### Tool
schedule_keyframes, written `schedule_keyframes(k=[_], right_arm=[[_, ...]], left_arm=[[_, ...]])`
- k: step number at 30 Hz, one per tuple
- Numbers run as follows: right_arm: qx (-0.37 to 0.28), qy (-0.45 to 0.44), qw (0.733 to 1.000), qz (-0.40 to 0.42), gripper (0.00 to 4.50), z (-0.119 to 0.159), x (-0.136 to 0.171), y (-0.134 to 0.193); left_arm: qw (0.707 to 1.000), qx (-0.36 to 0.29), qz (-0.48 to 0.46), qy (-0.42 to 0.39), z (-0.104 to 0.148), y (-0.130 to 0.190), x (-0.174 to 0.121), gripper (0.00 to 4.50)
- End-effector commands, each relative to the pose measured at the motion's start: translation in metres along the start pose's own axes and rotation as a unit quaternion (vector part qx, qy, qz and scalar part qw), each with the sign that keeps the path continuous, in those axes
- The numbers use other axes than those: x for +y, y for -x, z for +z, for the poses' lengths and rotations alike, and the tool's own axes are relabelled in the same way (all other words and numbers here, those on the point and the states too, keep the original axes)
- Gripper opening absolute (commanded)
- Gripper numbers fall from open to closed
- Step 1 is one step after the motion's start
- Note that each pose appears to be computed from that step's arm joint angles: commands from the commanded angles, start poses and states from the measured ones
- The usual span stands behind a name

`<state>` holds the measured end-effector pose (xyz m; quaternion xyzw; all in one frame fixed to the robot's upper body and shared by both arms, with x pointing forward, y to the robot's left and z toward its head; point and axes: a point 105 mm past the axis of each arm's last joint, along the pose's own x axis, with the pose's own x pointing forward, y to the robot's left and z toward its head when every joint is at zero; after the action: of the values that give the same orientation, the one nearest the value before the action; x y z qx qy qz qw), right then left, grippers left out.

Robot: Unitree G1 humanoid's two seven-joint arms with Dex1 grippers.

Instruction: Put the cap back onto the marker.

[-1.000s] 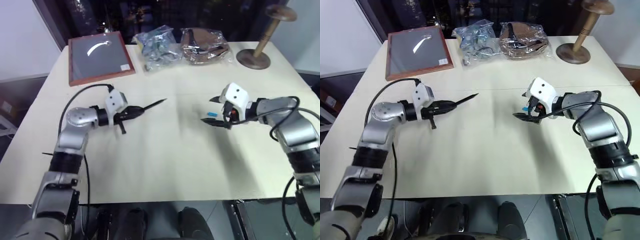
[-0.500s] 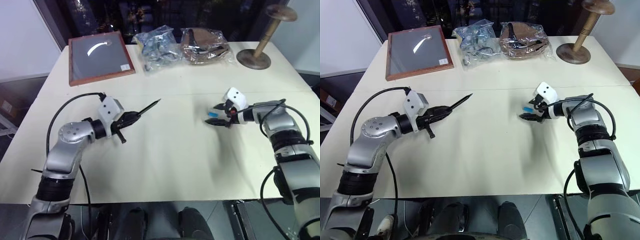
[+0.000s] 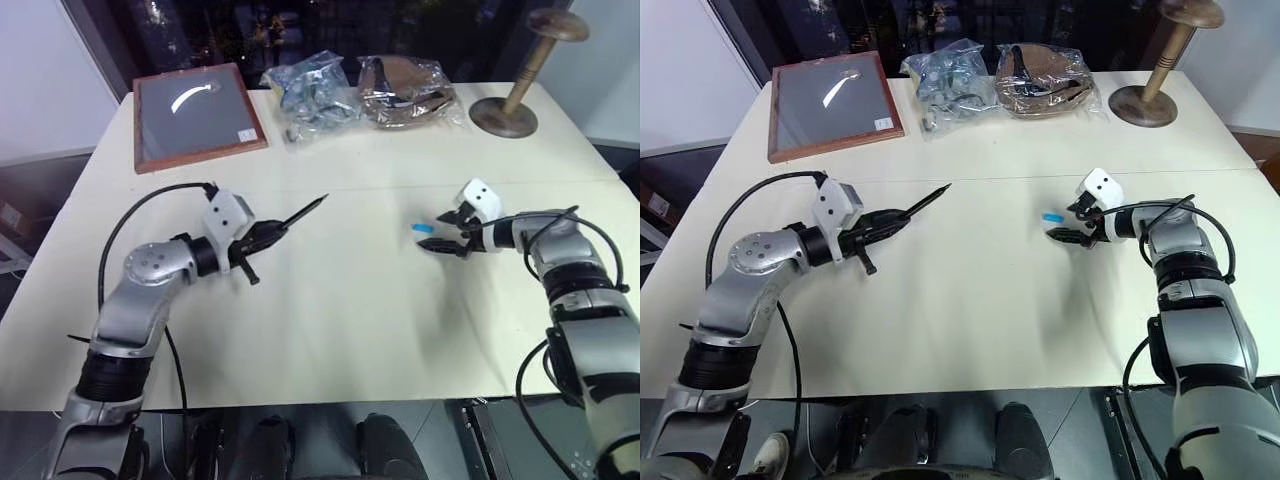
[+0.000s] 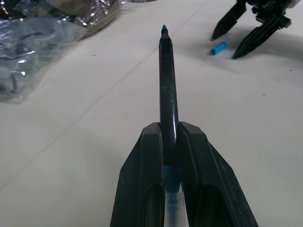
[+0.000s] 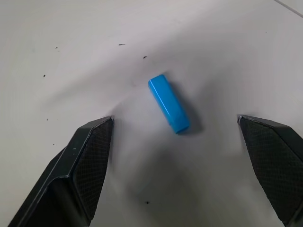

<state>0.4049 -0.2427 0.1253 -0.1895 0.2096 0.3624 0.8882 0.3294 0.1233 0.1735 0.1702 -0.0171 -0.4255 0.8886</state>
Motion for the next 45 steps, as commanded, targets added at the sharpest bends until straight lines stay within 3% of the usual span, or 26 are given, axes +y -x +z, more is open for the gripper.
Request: schedule_keyframes(k=[1,8,9,11,17,18,23,28,30,33,41,45], right_arm=[[-0.015,0.007,1.000,-0.010,4.37,0.009,-0.004,0.001],[-0.017,0.012,1.000,-0.003,4.37,0.011,0.000,-0.005],[-0.018,0.014,1.000,-0.001,4.12,0.011,0.000,-0.006],[-0.017,0.014,1.000,-0.001,3.44,0.011,0.001,-0.008],[-0.010,0.018,1.000,0.006,0.37,0.007,0.005,-0.012],[-0.010,0.018,1.000,0.007,0.05,0.007,0.005,-0.012],[-0.001,0.025,1.000,0.014,0.05,0.002,0.008,-0.013],[-0.003,0.104,0.994,0.028,0.05,0.017,0.014,-0.006],[-0.002,0.195,0.980,0.040,0.05,0.035,0.023,0.003],[-0.004,0.261,0.964,0.049,0.05,0.054,0.037,0.013],[-0.019,0.331,0.936,0.121,0.05,0.082,0.098,0.037],[-0.029,0.327,0.935,0.132,0.05,0.089,0.112,0.036]], left_arm=[[1.000,-0.018,0.004,-0.014,0.012,0.002,0.004,0.06],[1.000,-0.015,0.007,-0.016,0.011,0.004,0.003,0.06],[1.000,-0.015,0.008,-0.017,0.011,0.004,0.003,0.02],[1.000,-0.015,0.009,-0.016,0.011,0.004,0.003,0.00],[1.000,-0.012,0.011,-0.017,0.010,0.005,0.003,0.00],[1.000,-0.012,0.011,-0.018,0.010,0.005,0.004,0.00],[1.000,-0.007,0.008,-0.020,0.008,0.007,0.004,0.00],[0.999,0.001,-0.039,-0.033,0.005,0.006,-0.004,0.00],[0.996,0.008,-0.077,-0.041,0.000,0.005,-0.009,0.00],[0.991,0.016,-0.119,-0.059,-0.006,0.002,-0.011,0.00],[0.971,0.016,-0.205,-0.122,-0.007,-0.009,-0.008,0.00],[0.962,0.006,-0.227,-0.150,-0.003,-0.018,-0.009,0.00]])
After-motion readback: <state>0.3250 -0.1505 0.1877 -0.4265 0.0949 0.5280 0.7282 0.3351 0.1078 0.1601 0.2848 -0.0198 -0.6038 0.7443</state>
